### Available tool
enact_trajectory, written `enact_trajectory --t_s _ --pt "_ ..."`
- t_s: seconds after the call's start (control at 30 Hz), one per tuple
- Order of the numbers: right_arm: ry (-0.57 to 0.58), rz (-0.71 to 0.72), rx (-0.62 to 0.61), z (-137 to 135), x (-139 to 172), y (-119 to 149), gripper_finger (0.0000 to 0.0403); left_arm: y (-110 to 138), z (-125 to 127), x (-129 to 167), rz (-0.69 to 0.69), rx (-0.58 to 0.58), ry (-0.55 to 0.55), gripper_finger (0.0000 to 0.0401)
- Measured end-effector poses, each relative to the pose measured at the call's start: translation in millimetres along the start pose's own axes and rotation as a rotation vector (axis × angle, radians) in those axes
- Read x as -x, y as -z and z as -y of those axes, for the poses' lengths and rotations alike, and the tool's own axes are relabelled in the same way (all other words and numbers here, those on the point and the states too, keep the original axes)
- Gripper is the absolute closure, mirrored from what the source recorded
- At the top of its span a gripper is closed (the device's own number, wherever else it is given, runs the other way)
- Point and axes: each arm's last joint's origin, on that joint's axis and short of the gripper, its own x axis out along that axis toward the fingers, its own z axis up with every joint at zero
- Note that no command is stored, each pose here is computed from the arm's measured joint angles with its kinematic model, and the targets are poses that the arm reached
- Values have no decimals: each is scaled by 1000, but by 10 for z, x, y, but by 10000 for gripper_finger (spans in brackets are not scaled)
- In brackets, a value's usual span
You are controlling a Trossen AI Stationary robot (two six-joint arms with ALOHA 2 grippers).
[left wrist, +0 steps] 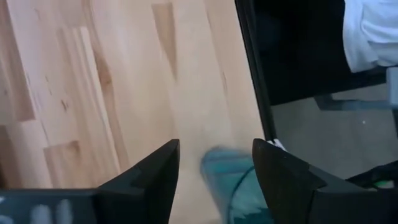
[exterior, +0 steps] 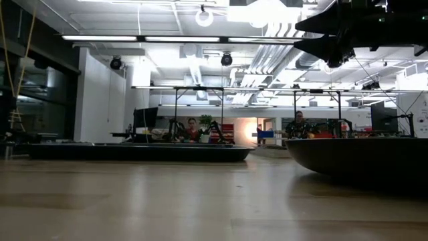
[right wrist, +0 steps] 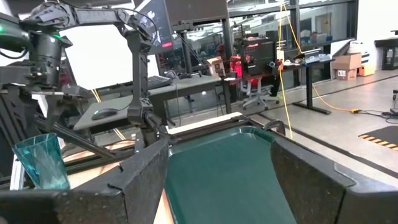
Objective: Pick and place plate/cup/fork/spoon on tray
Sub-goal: Put the blue cup on the dark green tray
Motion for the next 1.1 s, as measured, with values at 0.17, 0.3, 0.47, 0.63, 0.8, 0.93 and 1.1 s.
enact_trajectory --t_s 0.17,0.3,0.47,0.63,0.8,0.93,1.1 --pt "0 1 0 0 0 -1 128 67 93 -6 -14 42 13 232" --pt "0 -2 1 0 0 2 128 122 204 -93 -58 31 12 249" --pt "2 -10 4 2 0 10 128 191 292 -245 -150 -16 -27 268" --pt "2 -12 4 1 0 11 128 233 324 -316 -235 15 -25 277" --pt "2 -12 4 1 0 11 128 242 338 -329 -236 10 -31 279" --pt "2 -12 10 1 0 11 128 249 329 -327 -243 10 -41 279" --pt "2 -14 12 2 0 13 128 292 297 -386 -263 7 -61 279"
